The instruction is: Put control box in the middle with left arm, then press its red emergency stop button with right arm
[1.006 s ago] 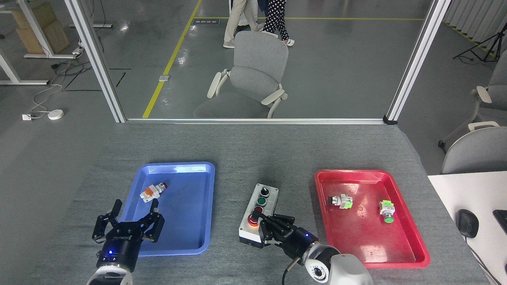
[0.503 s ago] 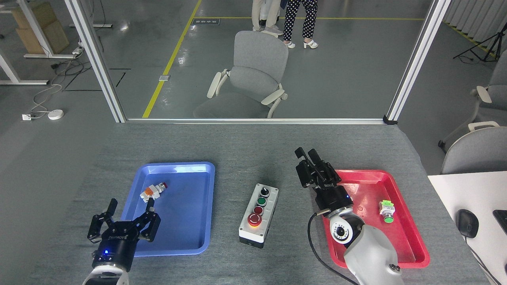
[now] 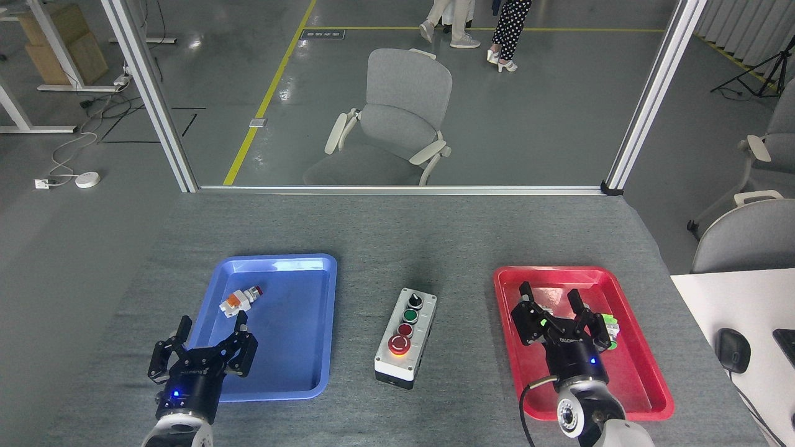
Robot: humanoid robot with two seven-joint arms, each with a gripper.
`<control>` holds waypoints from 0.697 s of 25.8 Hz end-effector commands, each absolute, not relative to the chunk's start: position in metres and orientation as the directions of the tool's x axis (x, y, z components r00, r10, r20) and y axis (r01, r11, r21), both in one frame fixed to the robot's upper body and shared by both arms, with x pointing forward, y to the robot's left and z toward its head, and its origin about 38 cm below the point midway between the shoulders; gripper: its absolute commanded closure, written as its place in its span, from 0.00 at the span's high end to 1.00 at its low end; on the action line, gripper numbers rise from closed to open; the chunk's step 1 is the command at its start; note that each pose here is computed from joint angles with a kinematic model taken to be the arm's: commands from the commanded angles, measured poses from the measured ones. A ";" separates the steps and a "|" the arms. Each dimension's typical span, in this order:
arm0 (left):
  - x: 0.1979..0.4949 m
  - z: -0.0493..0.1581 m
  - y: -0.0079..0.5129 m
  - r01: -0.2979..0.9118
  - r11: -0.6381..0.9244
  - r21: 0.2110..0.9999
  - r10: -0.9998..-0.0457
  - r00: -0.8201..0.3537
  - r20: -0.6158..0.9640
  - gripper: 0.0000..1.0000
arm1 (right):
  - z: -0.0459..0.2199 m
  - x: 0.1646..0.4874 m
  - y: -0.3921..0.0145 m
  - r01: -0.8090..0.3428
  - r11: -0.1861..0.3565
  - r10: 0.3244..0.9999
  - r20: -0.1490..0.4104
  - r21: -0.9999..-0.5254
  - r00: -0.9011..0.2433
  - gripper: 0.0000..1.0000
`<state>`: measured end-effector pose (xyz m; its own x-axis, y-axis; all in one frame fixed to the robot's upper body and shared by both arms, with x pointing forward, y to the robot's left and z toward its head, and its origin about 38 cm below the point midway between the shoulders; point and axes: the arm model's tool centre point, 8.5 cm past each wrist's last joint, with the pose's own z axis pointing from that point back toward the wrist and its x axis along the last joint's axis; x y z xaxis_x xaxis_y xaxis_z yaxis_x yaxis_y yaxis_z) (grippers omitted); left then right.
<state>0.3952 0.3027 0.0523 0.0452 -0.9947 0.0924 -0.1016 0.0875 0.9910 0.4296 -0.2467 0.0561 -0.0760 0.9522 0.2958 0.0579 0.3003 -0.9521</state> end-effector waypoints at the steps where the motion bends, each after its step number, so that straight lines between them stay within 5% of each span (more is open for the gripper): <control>1: 0.395 0.052 0.306 -0.105 0.152 0.983 -0.985 0.064 0.159 1.00 | 0.061 0.414 -0.258 0.106 0.306 0.952 0.302 -0.946 -0.049 1.00; 7: 0.395 0.052 0.306 -0.102 0.160 0.982 -0.984 0.064 0.167 1.00 | 0.053 0.401 -0.295 0.122 0.323 0.941 0.332 -0.938 0.060 1.00; 18: 0.395 0.051 0.306 -0.104 0.162 0.981 -0.983 0.067 0.169 1.00 | 0.035 0.392 -0.284 0.091 0.358 0.927 0.365 -0.929 0.085 1.00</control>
<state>0.3951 0.3068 0.0507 0.0677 -0.9834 0.1684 -0.1038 0.1609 0.9815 0.3922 -0.2863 0.0386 0.0778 0.9299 0.3594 0.0945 0.3520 -0.9312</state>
